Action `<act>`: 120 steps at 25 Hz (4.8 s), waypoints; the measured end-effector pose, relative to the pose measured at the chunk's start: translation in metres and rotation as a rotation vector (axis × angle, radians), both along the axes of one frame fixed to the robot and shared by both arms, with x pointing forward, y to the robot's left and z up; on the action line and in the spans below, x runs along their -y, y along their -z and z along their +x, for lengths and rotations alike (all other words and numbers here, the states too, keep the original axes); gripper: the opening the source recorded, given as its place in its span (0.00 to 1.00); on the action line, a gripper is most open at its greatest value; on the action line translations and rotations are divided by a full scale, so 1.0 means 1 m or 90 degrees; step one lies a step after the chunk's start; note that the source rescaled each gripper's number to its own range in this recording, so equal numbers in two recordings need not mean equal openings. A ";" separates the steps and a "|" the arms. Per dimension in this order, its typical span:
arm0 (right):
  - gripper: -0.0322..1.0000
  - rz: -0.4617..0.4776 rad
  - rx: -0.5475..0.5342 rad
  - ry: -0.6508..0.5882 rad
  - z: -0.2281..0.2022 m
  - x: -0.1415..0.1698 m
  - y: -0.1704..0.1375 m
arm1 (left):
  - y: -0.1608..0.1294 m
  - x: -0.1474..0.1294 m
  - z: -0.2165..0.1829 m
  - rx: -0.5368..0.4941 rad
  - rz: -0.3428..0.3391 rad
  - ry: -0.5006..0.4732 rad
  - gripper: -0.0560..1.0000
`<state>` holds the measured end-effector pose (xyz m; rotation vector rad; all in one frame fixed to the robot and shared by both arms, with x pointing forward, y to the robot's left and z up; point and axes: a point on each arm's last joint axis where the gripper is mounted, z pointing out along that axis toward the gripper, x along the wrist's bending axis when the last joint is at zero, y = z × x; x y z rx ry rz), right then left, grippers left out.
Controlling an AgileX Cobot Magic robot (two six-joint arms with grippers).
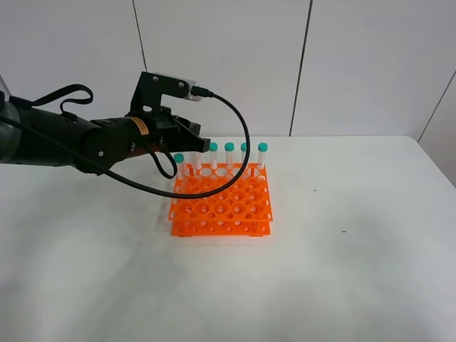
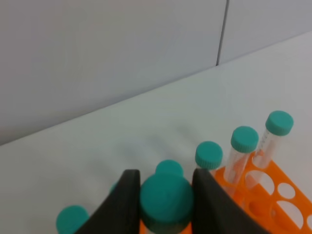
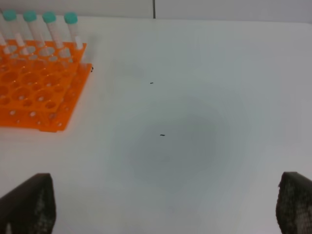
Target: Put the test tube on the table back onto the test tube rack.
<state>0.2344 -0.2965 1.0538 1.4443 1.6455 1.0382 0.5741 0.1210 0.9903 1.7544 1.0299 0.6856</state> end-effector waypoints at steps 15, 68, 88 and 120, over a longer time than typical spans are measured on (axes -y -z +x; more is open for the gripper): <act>0.99 0.000 0.000 0.000 0.000 0.000 0.000 | 0.030 0.006 0.009 -0.006 0.006 0.007 0.06; 0.99 0.000 0.000 0.000 0.000 0.000 0.000 | 0.081 0.007 0.019 -0.040 0.018 0.002 0.23; 0.99 0.000 0.000 0.000 0.000 0.000 0.000 | -0.048 -0.014 -0.018 -0.003 -0.049 -0.028 0.65; 0.99 0.000 0.000 0.000 0.000 0.000 0.000 | -0.045 -0.161 0.012 -0.716 0.199 -0.259 0.96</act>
